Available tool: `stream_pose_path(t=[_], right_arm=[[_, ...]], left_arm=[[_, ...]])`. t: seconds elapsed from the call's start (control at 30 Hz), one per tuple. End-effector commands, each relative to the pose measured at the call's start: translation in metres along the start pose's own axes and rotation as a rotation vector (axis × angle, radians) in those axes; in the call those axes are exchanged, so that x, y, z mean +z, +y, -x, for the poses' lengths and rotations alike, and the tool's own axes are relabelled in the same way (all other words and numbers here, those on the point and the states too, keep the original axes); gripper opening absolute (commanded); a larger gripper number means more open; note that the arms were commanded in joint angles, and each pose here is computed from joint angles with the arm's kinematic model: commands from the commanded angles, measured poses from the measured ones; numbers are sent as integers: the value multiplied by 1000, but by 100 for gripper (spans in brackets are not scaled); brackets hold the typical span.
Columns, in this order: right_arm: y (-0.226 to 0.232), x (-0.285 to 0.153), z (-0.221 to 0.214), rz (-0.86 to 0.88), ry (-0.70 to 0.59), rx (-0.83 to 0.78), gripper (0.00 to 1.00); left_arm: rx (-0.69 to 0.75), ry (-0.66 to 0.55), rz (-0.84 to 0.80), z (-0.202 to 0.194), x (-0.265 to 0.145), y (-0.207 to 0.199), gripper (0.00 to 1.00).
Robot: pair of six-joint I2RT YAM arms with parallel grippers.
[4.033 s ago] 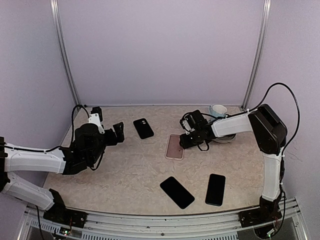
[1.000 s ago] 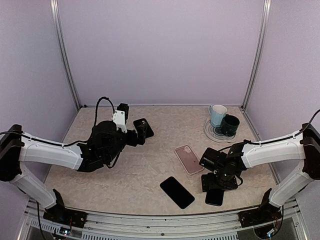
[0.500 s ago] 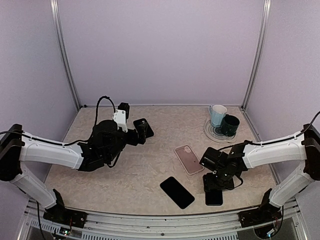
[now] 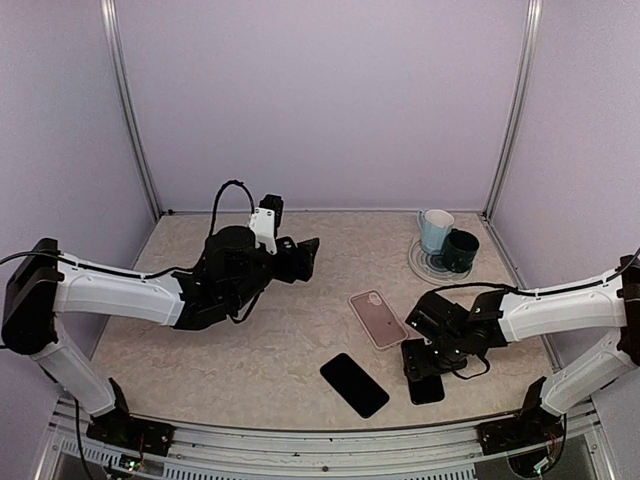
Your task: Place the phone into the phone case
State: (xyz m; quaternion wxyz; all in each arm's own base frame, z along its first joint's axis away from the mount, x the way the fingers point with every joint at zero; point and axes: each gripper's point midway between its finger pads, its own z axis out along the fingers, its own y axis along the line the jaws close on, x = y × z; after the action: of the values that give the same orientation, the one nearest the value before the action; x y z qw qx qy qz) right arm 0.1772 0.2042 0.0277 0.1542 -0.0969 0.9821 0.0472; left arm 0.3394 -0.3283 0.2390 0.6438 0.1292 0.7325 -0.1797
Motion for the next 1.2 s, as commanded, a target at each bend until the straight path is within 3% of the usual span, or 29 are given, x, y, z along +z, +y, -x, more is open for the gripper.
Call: stream_pose_path(t=[0.0,0.2,0.3,0.43,0.57,0.67,0.77,0.9,1.17], right_arm=[[2,-4,16,64,-140,-32,64],[6,-12,34,134,-294,-66,64],[-5,-14,44,124,-361,-56,63],[-19,-20,44,76,-264,-4,74],[-19,-39,27,51,-112,11,85],[-3,-46,7,99,14,11,99],[0,-49,-6,72,118,1,99],[-9,-48,-10,-31,166,-29,99],[8,-23,-21,5,248,-57,99]], left_arm=[[6,64,-166,-7,12,-50,99],[-63,208,-523,-33,16,-124,98],[-84,296,-713,-48,19,-164,93],[-138,435,-747,-85,35,-177,90],[-207,416,-715,-86,41,-164,90],[-215,404,-688,-80,47,-153,91],[-203,417,-682,-81,50,-151,91],[-189,421,-684,-85,48,-150,91],[-187,423,-677,-88,46,-147,91]])
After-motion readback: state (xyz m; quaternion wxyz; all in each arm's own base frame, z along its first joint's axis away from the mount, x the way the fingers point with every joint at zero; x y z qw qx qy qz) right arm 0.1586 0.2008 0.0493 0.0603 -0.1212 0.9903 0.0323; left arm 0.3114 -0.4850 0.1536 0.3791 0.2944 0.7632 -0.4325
